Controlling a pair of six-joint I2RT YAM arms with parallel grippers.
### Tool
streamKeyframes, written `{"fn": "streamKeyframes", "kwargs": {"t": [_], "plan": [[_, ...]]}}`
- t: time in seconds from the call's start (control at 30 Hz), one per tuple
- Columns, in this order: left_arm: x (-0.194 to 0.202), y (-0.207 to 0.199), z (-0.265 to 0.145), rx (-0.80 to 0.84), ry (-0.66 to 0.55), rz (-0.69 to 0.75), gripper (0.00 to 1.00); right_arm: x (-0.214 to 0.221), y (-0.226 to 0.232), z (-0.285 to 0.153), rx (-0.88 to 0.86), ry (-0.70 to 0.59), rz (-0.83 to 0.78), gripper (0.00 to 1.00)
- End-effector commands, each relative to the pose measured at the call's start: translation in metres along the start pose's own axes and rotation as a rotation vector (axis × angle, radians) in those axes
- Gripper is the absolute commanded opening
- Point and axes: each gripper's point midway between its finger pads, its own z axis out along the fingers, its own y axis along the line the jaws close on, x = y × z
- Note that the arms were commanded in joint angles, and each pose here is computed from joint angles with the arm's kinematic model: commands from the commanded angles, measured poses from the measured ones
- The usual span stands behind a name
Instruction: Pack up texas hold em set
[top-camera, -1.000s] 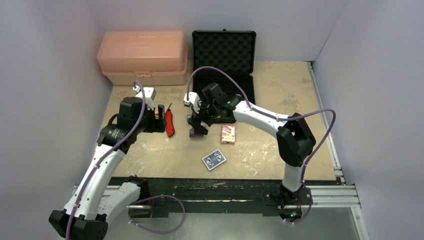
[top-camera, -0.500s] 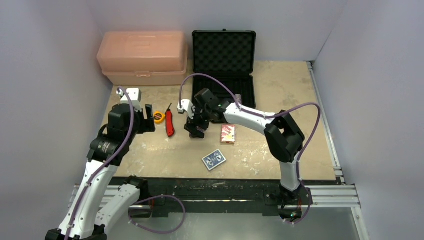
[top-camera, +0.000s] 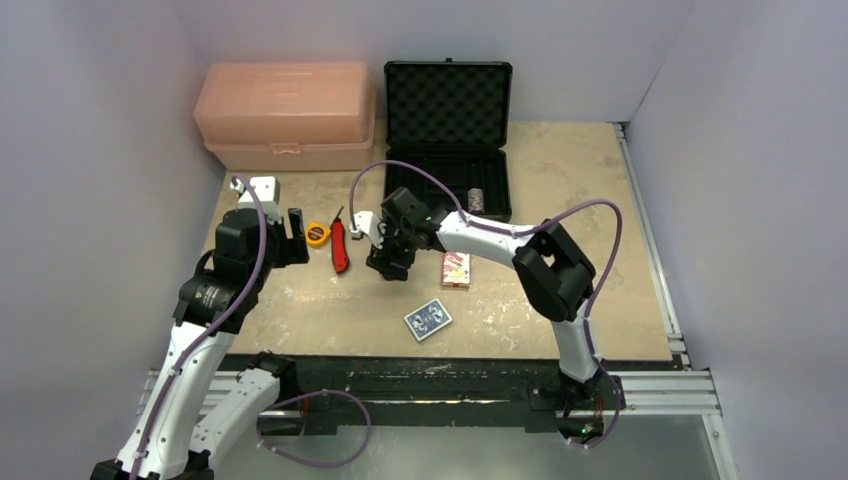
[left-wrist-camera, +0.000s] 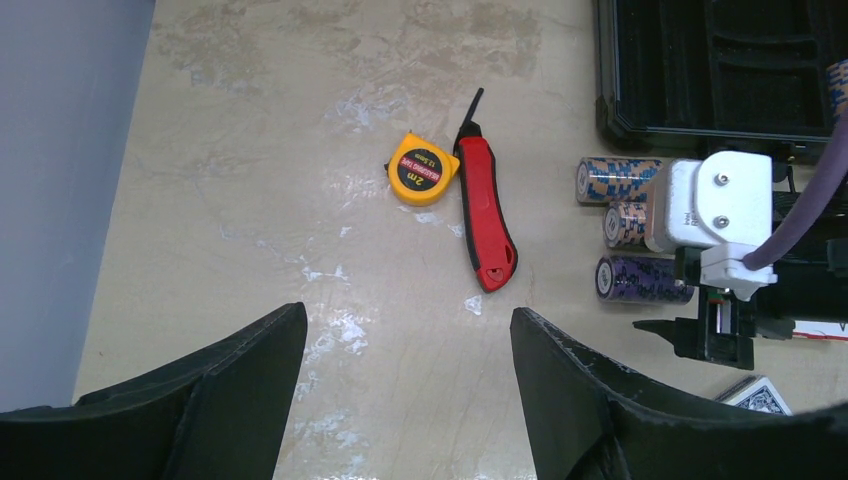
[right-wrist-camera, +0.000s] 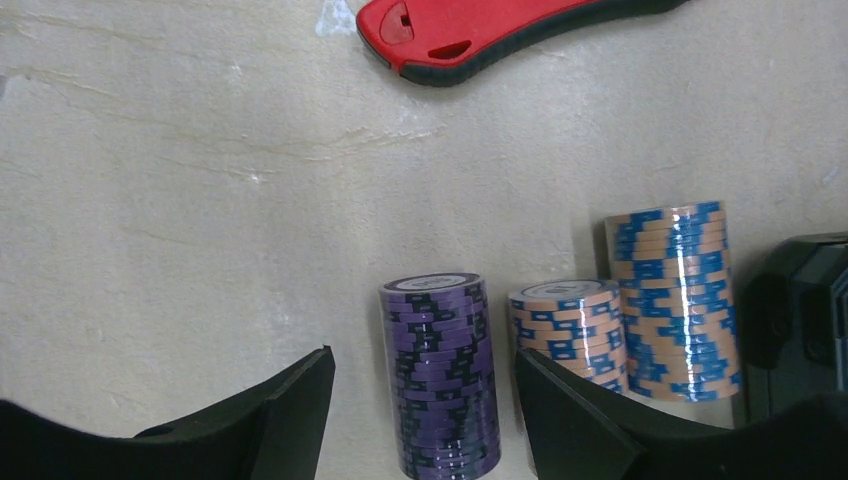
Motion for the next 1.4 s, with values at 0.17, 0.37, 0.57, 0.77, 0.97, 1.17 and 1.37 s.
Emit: {"fn": "streamKeyframes", "kwargs": {"t": [0.17,0.37,0.57,0.77,0.97,1.17,1.37], "plan": [[-0.017,-0.002,-0.005,0.007,-0.051,-0.021,0.74,0.004,-0.004,0.008,0.035,0.047,-0.029,0.65],[-0.017,-0.002,-0.005,0.008,-0.049,-0.02,0.74,0.006,-0.001,0.011,0.042,0.051,-0.03,0.57],[-0.017,-0.002,-0.005,0.008,-0.049,-0.019,0.73,0.008,0.001,0.014,0.04,0.063,-0.025,0.37],[-0.017,-0.002,-0.005,0.006,-0.052,-0.02,0.73,-0.005,0.01,0.006,0.005,0.021,-0.013,0.17],[-0.018,-0.002,-0.006,0.006,-0.054,-0.02,0.73,-0.062,0.019,-0.035,-0.014,-0.176,-0.011,0.02],[-0.018,-0.001,-0.007,0.007,-0.058,-0.022,0.73,-0.1,0.014,-0.069,0.038,-0.303,-0.022,0.0],[-0.018,-0.001,-0.007,0.007,-0.06,-0.022,0.73,-0.13,-0.005,-0.097,0.161,-0.413,0.025,0.0]]}}
